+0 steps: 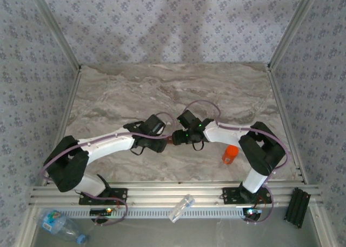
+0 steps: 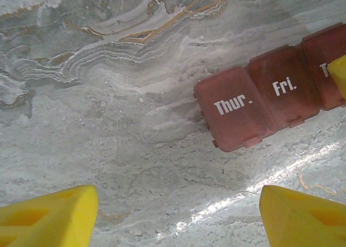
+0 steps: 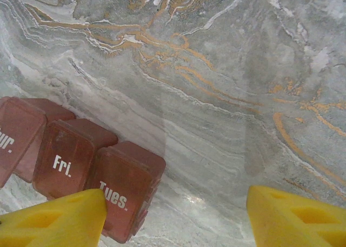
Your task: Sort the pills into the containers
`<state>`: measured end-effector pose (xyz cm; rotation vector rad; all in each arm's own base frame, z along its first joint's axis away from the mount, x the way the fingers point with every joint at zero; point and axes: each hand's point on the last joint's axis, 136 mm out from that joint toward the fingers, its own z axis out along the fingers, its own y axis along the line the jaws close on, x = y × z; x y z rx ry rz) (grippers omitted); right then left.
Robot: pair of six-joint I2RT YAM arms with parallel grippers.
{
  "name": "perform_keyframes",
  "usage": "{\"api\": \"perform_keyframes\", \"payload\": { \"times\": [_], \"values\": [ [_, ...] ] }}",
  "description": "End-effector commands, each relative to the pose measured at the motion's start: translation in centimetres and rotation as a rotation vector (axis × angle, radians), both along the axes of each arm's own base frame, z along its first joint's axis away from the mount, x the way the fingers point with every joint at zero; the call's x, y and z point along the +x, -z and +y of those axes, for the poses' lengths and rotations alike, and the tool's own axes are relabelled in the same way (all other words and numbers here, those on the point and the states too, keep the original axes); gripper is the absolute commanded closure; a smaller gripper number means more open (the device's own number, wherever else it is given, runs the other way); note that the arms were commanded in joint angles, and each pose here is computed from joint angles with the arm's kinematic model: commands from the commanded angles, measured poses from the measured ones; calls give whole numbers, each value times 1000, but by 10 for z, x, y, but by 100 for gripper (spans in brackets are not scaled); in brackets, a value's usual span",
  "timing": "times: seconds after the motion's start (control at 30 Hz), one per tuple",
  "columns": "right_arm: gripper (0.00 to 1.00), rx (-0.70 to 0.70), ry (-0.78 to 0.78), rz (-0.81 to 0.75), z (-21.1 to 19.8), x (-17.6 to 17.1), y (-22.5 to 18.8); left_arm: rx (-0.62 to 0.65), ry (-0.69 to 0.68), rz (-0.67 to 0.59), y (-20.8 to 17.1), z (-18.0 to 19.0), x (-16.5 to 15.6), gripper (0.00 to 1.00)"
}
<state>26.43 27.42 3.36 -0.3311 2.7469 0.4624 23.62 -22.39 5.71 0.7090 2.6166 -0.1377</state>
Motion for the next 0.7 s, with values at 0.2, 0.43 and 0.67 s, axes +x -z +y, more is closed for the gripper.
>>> {"api": "perform_keyframes", "payload": {
  "times": [0.2, 0.43, 0.67],
  "values": [
    [29, -70, 16, 53, -15, -11, 22, 32, -12, 0, 12, -4, 6, 22],
    [29, -76, 19, 58, -17, -14, 26, 40, -20, -37, 5, -9, 21, 22],
    [29, -82, 20, 63, -18, -16, 29, 36, -22, -73, -10, -15, 37, 22]
  ]
}}
